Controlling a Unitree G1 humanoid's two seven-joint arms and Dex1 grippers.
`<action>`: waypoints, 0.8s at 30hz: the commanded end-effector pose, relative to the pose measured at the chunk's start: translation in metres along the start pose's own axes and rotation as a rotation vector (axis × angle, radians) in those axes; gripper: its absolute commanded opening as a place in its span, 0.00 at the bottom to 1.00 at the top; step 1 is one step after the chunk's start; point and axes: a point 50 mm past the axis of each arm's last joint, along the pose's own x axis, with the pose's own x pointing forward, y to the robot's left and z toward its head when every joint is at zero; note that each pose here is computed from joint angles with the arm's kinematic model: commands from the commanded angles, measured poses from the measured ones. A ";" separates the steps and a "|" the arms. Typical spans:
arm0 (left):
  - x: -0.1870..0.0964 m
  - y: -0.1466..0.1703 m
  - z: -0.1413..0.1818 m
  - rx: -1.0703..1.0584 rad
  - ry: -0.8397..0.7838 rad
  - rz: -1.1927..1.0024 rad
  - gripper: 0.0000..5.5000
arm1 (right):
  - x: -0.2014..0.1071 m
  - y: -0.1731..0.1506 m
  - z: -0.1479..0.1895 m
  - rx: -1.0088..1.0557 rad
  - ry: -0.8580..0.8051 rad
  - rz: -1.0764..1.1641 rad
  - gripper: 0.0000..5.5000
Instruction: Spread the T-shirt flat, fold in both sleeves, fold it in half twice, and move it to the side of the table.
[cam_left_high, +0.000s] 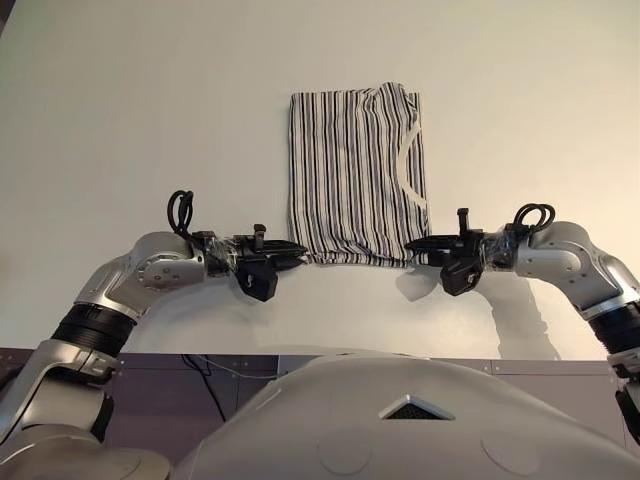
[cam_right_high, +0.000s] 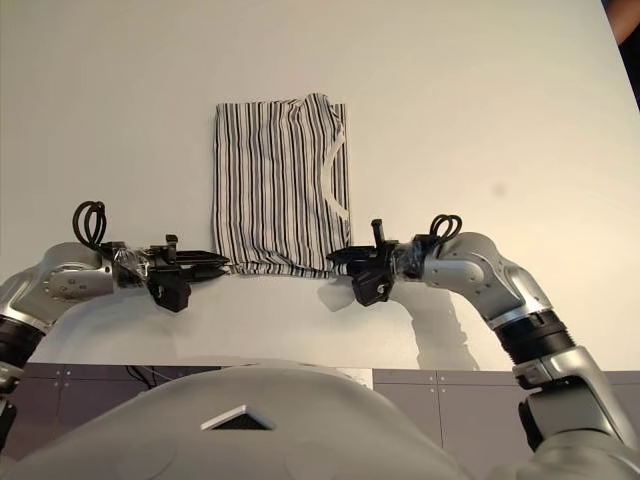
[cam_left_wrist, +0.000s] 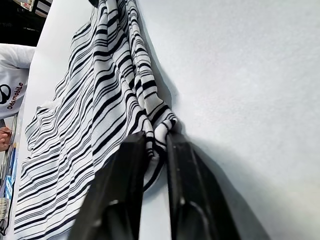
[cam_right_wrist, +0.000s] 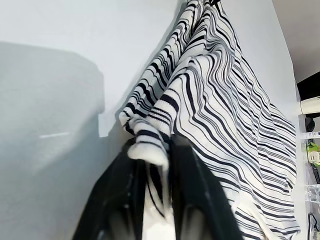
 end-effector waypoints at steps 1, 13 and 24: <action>0.004 -0.039 -0.009 -0.080 0.094 -0.197 0.04 | 0.001 0.002 -0.005 0.023 0.030 0.015 0.02; -0.033 -0.037 0.043 -0.674 -0.064 -0.212 0.02 | -0.025 0.001 0.041 0.516 -0.184 -0.053 0.02; -0.046 0.050 0.010 -0.939 -0.084 0.345 0.02 | -0.038 -0.076 0.015 0.793 -0.175 -0.439 0.02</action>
